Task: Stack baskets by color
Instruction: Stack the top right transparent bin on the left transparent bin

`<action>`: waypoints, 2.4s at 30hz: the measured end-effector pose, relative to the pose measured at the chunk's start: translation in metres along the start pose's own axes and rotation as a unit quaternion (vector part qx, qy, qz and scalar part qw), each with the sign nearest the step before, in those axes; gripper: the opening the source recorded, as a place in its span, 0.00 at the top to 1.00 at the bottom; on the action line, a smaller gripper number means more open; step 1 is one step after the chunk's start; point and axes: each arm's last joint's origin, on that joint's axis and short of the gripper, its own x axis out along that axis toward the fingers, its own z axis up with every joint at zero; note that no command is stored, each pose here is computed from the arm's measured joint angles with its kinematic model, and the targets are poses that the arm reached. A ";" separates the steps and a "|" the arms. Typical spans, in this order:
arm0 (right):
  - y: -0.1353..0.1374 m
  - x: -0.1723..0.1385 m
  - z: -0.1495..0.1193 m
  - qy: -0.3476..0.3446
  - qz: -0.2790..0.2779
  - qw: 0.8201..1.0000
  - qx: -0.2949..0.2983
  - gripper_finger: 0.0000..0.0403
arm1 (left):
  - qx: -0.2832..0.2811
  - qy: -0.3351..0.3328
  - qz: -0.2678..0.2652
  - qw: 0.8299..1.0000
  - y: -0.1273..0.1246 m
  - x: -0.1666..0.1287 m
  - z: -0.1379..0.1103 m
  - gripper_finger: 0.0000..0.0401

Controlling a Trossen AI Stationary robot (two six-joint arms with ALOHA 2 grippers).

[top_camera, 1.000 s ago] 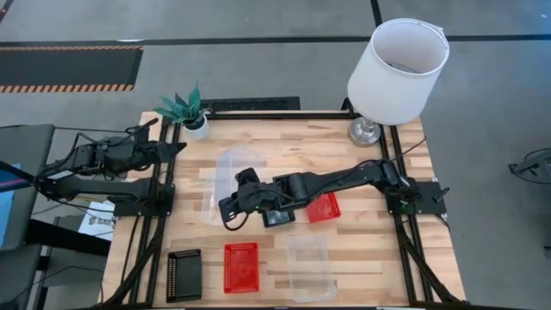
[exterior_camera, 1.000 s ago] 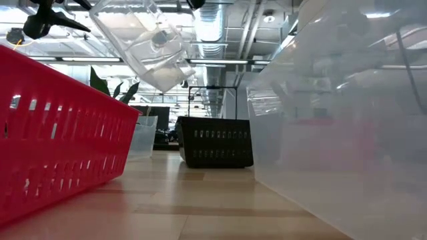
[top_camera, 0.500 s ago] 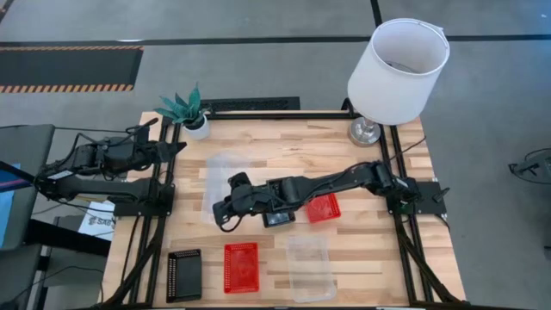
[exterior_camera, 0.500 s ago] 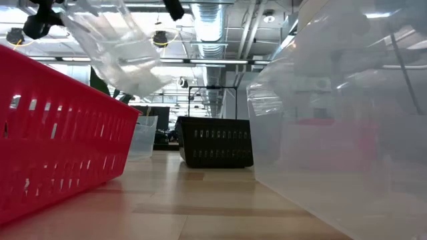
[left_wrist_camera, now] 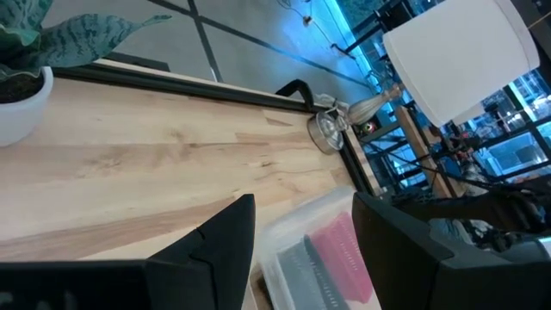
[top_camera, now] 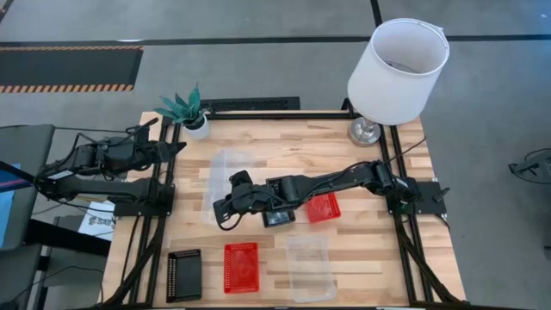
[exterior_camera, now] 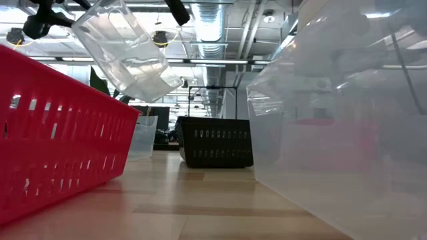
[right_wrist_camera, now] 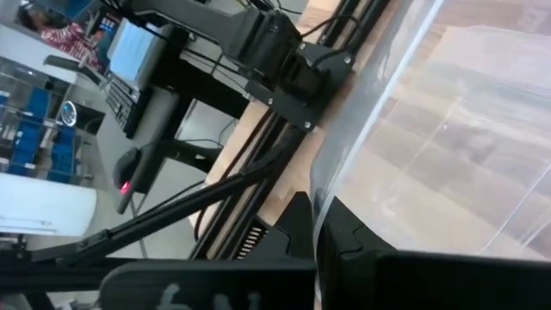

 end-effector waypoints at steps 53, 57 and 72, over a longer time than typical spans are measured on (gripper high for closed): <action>-0.014 0.019 -0.007 0.050 -0.049 0.998 -0.002 1.00 | 0.001 -0.012 0.007 1.000 0.000 0.000 0.001 0.54; -0.018 0.021 -0.010 0.056 -0.063 0.996 -0.005 1.00 | 0.001 -0.011 0.007 1.000 0.000 0.000 0.001 0.54; -0.027 0.021 -0.010 0.086 -0.096 0.991 -0.018 0.97 | 0.003 -0.010 0.009 1.000 0.001 0.000 0.000 0.54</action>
